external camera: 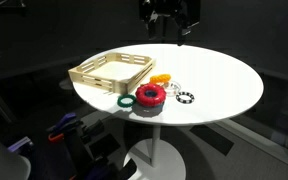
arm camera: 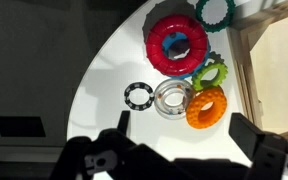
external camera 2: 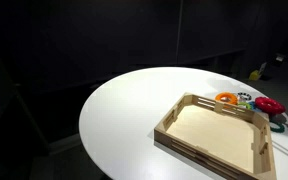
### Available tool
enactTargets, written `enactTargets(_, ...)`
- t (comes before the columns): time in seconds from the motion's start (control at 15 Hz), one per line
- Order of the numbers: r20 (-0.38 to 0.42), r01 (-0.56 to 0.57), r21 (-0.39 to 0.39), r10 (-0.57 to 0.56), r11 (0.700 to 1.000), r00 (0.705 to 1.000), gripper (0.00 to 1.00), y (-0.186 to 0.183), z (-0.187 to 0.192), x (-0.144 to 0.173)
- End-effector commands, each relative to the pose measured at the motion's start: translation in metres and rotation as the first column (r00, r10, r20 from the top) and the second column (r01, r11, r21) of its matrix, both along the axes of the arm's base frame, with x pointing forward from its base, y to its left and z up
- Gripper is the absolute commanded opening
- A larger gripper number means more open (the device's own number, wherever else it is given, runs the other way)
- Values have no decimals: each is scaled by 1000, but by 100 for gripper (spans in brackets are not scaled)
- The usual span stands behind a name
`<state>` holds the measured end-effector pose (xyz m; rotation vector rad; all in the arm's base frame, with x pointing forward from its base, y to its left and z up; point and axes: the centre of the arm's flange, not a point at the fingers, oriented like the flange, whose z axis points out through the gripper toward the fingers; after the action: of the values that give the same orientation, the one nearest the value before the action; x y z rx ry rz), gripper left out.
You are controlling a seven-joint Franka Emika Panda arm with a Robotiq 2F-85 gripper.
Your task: Pick up the red ring and put it in the wooden tray
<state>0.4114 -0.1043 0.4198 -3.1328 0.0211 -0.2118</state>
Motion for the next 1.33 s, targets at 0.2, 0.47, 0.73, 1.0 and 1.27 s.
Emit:
enactTargets(0.2, 0, 0, 0, 0, 1000, 1000, 100, 0, 0, 0)
enactTargets(0.47, 4, 7, -9, -7, 1000, 1000, 100, 3, -2, 6)
enactTargets(0.73, -21, 3, -11, -3, 1000, 1000, 100, 16, -13, 14)
enactTargets(1.0, -82, 23, -23, -25, 999, 996, 100, 24, -39, 16)
enactTargets(1.27, -132, 127, -58, -134, 990, 982, 100, 33, -73, 18)
